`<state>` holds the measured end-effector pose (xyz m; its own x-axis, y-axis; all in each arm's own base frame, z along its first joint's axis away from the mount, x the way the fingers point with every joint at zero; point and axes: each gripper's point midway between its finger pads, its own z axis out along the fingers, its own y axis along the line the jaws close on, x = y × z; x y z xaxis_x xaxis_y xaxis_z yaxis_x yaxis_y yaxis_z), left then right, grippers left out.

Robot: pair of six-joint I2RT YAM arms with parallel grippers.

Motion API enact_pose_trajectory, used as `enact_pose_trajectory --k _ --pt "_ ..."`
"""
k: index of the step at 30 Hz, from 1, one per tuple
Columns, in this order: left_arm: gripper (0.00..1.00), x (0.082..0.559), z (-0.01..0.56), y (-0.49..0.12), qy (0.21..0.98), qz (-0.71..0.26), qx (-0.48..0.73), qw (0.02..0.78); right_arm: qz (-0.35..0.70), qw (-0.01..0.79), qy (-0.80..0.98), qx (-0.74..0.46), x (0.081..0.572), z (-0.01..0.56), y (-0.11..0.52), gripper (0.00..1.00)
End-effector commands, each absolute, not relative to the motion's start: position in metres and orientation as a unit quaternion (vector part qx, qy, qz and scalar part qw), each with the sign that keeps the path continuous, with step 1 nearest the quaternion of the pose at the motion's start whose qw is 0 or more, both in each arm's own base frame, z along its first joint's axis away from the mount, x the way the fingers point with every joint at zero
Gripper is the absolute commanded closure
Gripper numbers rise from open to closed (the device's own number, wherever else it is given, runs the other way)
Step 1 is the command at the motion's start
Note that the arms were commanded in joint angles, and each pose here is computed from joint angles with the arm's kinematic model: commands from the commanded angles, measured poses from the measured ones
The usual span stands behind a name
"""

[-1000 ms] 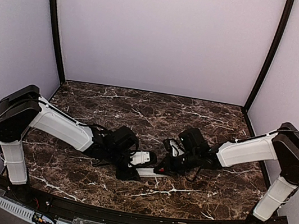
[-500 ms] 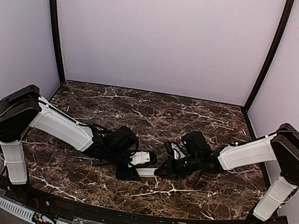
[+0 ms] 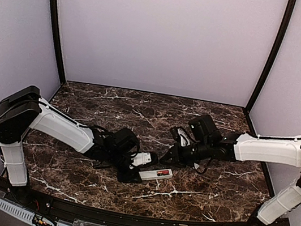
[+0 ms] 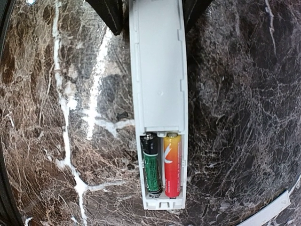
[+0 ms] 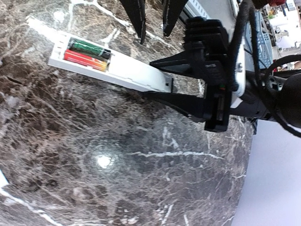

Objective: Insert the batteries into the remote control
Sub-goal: Press the battery in the battery compartment.

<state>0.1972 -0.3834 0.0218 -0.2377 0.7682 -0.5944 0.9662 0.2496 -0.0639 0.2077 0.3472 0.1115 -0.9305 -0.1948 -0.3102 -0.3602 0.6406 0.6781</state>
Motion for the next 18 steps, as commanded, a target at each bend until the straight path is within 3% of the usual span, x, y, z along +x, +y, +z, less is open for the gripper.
enact_pose_trajectory --k 1,7,14,18 --pt "0.61 0.180 0.017 -0.383 0.778 -0.233 0.551 0.195 0.301 0.115 0.938 -0.131 0.212 0.094 0.319 0.87" --pt "0.61 0.173 0.011 -0.384 0.776 -0.217 0.557 0.201 0.245 0.125 0.942 -0.194 0.204 0.087 0.333 0.87" --pt "0.61 0.173 0.010 -0.383 0.775 -0.214 0.559 0.202 0.261 0.107 0.939 -0.196 0.199 0.073 0.347 1.00" --pt "0.61 0.173 0.009 -0.382 0.775 -0.213 0.560 0.202 0.255 0.097 0.942 -0.194 0.200 0.062 0.349 1.00"
